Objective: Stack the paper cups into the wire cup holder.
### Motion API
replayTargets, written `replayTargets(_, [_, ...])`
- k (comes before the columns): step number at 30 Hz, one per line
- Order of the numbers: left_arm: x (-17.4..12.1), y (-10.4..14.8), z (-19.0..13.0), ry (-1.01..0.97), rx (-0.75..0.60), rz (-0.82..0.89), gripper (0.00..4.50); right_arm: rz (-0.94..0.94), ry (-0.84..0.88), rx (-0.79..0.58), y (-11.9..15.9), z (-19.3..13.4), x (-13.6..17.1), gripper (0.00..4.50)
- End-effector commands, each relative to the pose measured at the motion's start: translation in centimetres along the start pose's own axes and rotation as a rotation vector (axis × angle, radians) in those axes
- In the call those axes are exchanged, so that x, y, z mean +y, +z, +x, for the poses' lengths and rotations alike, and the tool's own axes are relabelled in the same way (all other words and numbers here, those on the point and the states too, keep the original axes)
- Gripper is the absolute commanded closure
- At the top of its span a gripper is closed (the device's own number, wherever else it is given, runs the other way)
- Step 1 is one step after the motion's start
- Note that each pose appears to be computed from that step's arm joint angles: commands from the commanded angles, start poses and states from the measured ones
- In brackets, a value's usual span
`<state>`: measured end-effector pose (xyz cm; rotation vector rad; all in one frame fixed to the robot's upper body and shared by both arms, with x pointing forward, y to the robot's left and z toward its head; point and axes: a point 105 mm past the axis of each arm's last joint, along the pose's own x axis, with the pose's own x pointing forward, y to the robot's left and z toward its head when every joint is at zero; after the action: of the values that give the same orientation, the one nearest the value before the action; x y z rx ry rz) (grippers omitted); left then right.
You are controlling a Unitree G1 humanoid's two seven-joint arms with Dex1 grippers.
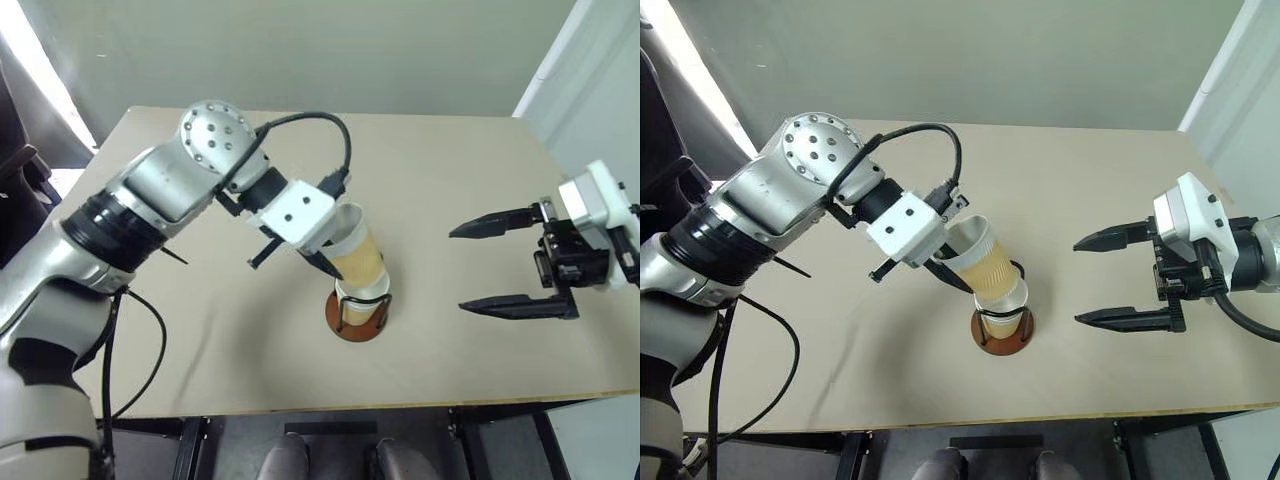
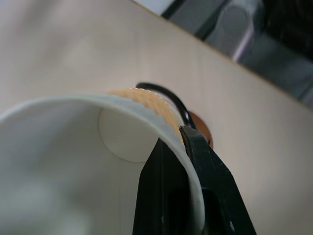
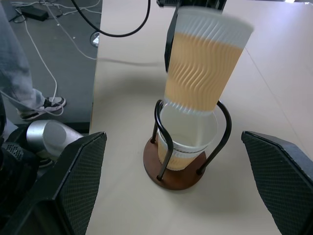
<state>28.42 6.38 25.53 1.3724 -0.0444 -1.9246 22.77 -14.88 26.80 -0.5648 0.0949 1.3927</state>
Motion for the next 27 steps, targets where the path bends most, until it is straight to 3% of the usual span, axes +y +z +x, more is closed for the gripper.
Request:
replayTargets(1, [0.2, 0.3, -0.3, -0.048, 0.049, 0.088, 4.48, -0.047, -0.03, -0.001, 0.9, -0.2, 0.0, 0.0])
replayTargets(9, [-0.1, 0.1, 0.1, -0.074, 0.044, 0.108, 4.48, -0.044, -0.049, 0.002, 0.8, 0.0, 0.0, 0.0])
replayTargets(12, [0.5, -0.1, 0.4, -0.064, 0.054, 0.108, 3.89, -0.046, -0.052, 0.002, 0.8, 0.0, -0.1, 0.0])
replayTargets(23, [1.8, 0.5, 0.2, 0.004, 0.025, 0.107, 0.01, -0.052, -0.055, -0.001, 0.8, -0.1, -0.2, 0.0])
replayTargets(27, [2.4, 0.5, -1.5, 0.122, -0.015, 0.018, 0.01, -0.044, -0.034, -0.005, 0.5, -0.2, -0.5, 0.0])
